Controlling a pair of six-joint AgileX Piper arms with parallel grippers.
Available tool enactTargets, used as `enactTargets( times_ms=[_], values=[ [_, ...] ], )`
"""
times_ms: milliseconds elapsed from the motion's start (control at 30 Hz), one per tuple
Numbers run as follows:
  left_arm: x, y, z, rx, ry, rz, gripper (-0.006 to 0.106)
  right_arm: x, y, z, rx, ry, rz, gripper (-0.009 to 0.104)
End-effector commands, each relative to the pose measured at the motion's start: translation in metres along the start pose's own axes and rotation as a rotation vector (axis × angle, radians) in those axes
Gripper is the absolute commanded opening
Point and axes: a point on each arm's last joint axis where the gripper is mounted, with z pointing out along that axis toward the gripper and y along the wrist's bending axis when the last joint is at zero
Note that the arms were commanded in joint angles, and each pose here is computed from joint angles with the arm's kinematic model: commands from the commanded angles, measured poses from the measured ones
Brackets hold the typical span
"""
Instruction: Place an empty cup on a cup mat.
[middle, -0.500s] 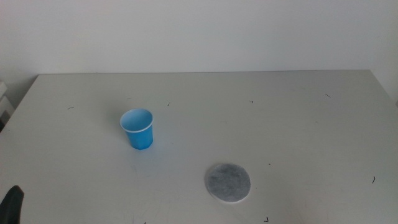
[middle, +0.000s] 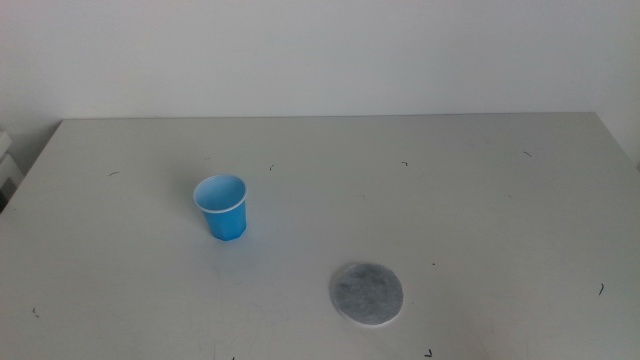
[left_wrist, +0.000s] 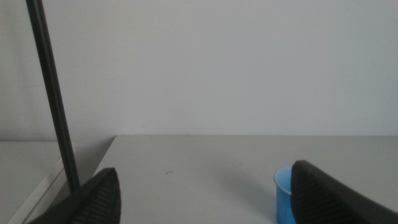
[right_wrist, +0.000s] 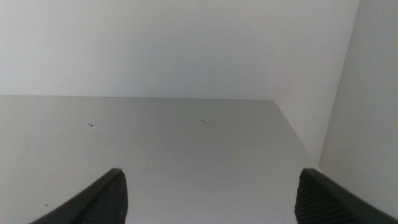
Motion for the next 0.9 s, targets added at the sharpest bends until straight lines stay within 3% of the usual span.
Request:
enactTargets(
  times_ms=[0,400,867],
  values=[
    [-0.03,-0.002,0.0,0.005,-0.045,-0.028,0.105,-0.011,0.0,-0.003,0.0,-0.11,-0.019,0.094],
    [-0.12,-0.007,0.025,-0.009,0.145,-0.033,0.105,-0.011,0.0,-0.003,0.0,-0.11,-0.019,0.094],
    [-0.197,-0.014,0.108,0.012,0.38,0.006,0.105,-0.011,0.0,-0.003,0.0,-0.11,-0.019,0.094]
  ],
)
